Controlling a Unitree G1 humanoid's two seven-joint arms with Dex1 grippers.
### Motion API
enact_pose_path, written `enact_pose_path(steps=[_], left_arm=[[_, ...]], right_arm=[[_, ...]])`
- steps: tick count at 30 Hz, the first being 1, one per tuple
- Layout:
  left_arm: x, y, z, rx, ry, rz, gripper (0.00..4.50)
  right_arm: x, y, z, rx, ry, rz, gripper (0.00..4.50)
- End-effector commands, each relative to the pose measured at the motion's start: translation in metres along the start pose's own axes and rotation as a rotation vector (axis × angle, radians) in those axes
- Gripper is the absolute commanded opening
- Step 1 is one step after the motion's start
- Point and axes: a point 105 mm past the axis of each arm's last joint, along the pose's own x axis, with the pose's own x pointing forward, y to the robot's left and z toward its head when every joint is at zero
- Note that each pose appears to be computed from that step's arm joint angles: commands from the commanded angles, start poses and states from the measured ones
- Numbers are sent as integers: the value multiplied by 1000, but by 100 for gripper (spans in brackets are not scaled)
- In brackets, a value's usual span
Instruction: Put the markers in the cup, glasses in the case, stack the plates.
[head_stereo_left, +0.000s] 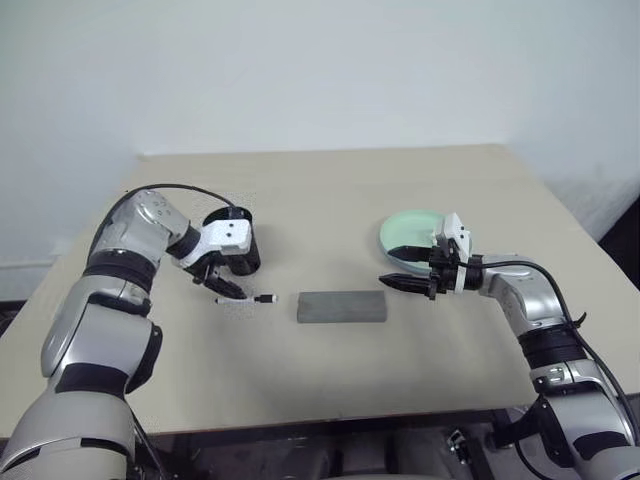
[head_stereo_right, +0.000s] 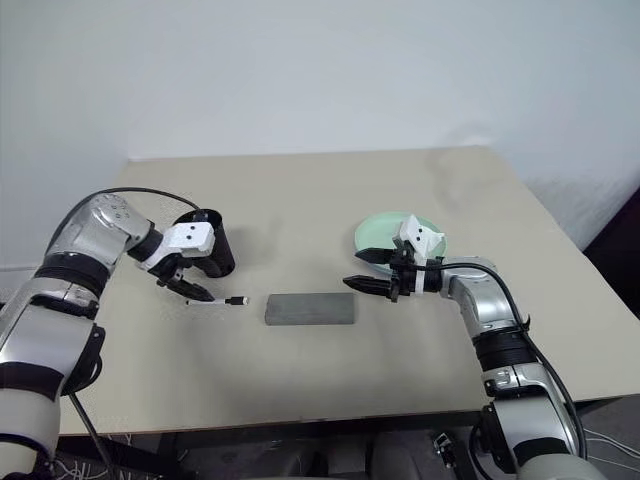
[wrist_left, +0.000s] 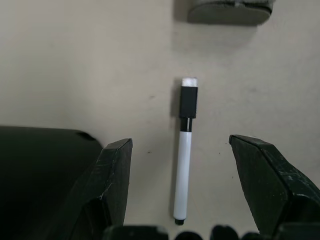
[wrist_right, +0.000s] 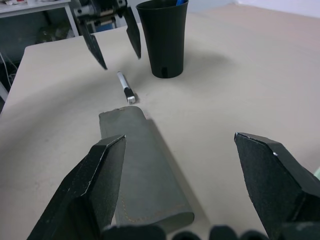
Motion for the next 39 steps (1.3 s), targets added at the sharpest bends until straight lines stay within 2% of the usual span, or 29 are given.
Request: enact_pose_path(steps=[1,7,18,21,28,29,35,39], left_arm=[[-4,7,8,44,25,26,327],[13,6,1,72,86,14,327],[24,-7,-8,51,103,-81,327],[26,-11,-10,50,102,-102,270],[31,-14,-13,46,94,-102,22],[32,-14,-14,46,93,-103,4],[30,-12,-7,54,55,-94,4],[21,-7,22,70,-116,-71,4]], right_arm=[[-3,-3,20,-61,-43,-10,376],[-4,-3,20,-60,-43,-17,376],[-4,-3,20,-59,-45,-22,376],[-4,-3,20,-59,-46,-22,376],[-2,-4,21,-62,-49,-21,376],[-2,-4,21,-63,-49,-21,376],[-2,-4,22,-64,-50,-22,376],[-3,-4,21,-64,-51,-24,376]])
